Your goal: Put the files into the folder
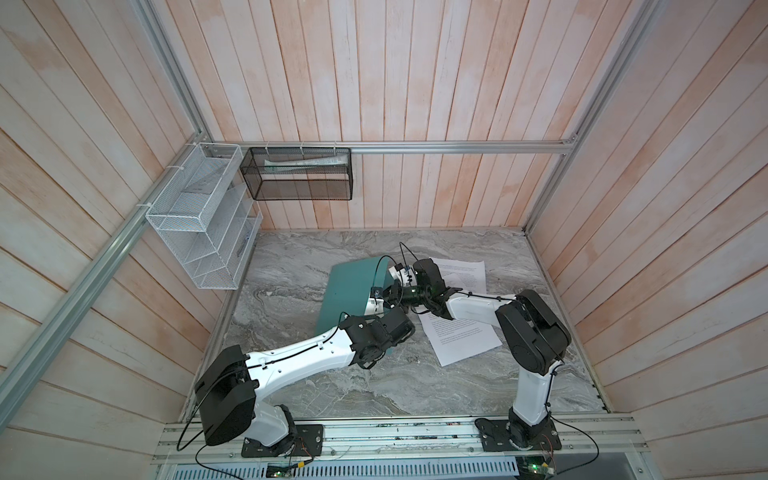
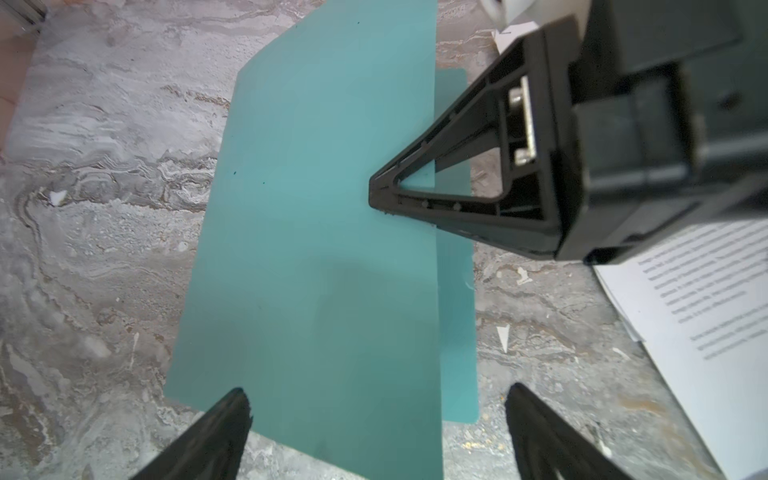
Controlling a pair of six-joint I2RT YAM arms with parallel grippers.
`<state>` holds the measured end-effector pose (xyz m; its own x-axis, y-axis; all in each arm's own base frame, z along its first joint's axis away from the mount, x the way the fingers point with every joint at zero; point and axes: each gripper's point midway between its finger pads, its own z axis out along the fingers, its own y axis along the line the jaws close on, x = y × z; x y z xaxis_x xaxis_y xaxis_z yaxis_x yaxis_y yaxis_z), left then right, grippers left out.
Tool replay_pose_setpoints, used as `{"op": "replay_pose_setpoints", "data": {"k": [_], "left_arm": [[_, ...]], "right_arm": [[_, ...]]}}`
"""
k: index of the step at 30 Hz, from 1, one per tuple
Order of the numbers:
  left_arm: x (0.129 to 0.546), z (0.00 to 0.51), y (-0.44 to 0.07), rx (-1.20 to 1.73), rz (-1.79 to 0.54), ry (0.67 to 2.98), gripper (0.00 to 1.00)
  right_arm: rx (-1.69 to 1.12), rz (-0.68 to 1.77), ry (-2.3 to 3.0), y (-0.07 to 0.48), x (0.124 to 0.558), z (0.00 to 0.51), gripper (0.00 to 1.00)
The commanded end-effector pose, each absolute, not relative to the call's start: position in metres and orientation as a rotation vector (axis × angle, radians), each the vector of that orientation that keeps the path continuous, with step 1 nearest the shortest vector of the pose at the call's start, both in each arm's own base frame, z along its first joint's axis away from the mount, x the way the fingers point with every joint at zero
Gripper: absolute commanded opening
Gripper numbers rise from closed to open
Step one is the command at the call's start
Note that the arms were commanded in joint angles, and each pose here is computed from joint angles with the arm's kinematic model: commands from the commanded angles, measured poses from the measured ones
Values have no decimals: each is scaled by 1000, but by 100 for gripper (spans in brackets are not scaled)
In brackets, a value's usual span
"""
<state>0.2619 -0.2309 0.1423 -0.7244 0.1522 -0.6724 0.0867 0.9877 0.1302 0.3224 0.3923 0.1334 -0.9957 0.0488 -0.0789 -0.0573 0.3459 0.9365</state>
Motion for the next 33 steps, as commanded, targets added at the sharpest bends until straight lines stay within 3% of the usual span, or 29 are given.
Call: {"op": "replay_pose_setpoints", "data": {"k": [1, 9, 14, 21, 28, 33], "left_arm": [[270, 151, -227, 187, 219, 2336, 92], [272, 145, -224, 179, 254, 2326, 69], [271, 143, -220, 155, 232, 2316, 49], [270, 144, -217, 145, 243, 2314, 0], [270, 155, -225, 150, 195, 2337, 0], [268, 171, -234, 159, 90, 2364, 0]], "right_arm": [[-55, 1778, 2451, 394, 317, 152, 0], [-88, 1851, 2417, 394, 306, 165, 0], [-142, 1895, 2390, 395, 299, 176, 0], [-198, 1961, 2352, 394, 291, 188, 0], [-286, 2008, 2271, 388, 300, 212, 0], [-285, 2053, 2164, 369, 318, 237, 42]]}}
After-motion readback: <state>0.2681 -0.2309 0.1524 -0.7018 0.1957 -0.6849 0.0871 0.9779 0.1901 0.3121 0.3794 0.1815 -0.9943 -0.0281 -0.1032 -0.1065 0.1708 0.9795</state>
